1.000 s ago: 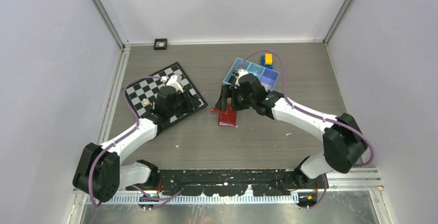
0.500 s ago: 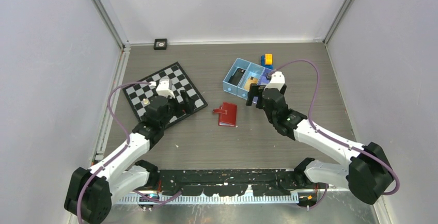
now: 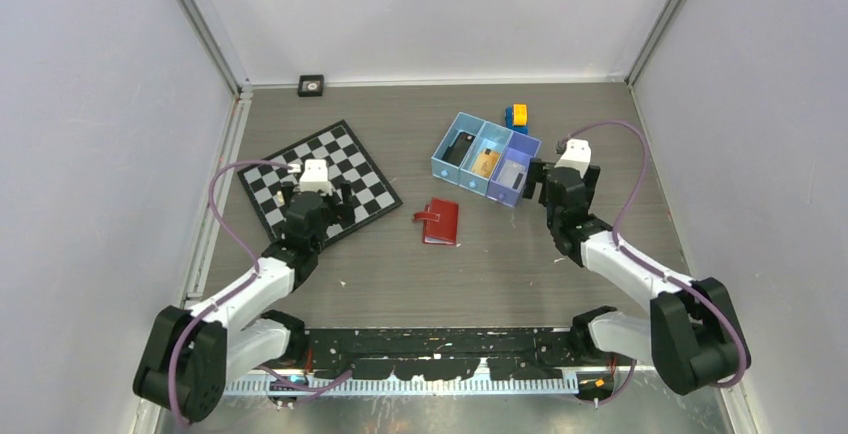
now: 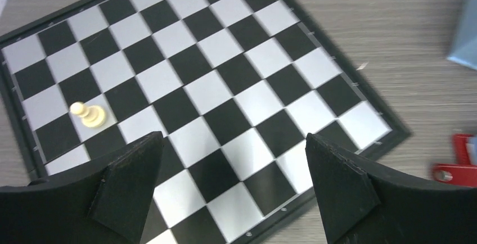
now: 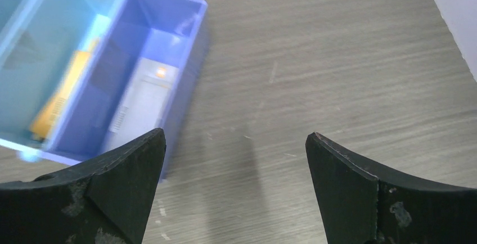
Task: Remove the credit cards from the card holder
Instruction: Reset both arms
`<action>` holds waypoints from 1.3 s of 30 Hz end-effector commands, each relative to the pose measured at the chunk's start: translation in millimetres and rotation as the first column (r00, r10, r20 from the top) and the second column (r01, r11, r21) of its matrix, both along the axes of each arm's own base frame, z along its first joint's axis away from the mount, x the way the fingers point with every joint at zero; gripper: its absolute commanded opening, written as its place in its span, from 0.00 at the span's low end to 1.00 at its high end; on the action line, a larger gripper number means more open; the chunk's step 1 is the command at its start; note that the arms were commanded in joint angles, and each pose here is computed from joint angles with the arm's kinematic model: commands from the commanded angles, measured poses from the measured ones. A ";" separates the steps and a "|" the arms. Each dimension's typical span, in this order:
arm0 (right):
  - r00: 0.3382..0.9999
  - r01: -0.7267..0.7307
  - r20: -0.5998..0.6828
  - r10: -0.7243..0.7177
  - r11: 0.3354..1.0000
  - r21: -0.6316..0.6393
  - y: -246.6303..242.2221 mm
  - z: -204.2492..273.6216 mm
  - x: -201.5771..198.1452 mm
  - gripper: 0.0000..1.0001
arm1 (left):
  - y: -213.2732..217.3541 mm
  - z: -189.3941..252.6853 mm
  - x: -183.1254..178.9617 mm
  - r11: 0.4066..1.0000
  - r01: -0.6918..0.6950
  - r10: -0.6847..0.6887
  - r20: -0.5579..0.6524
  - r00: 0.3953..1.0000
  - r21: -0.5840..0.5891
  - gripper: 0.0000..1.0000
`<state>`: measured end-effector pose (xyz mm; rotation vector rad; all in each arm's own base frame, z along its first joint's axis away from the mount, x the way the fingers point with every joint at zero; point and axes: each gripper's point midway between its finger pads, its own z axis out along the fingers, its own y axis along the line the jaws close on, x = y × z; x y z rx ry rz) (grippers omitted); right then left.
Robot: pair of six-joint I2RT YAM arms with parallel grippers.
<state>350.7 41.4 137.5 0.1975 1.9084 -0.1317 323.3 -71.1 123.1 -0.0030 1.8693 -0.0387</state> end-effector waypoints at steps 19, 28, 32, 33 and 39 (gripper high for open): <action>0.983 0.169 0.069 -0.169 0.986 0.011 -79.3 -45.7 31.1 0.96 | 48.5 -22.6 41.6 0.983 -0.148 0.142 0.060 0.988 0.105 0.99; 0.955 0.217 0.195 -0.222 0.975 0.045 -92.2 -56.5 28.9 0.96 | 60.1 -18.9 38.4 0.973 -0.202 0.192 0.089 0.977 0.113 1.00; 0.952 0.241 0.185 -0.244 0.970 0.041 -95.1 -60.4 24.6 0.96 | 66.0 -18.2 37.3 0.965 -0.238 0.228 0.097 0.969 0.108 0.99; 0.954 0.241 0.173 -0.245 0.969 0.043 -94.7 -61.8 23.4 0.96 | 66.7 -16.3 36.3 0.965 -0.241 0.230 0.107 0.967 0.103 0.99; 0.961 0.222 0.163 -0.225 0.974 0.034 -91.8 -61.5 27.9 0.97 | 60.0 -16.1 41.4 0.972 -0.181 0.163 0.128 0.978 0.150 0.93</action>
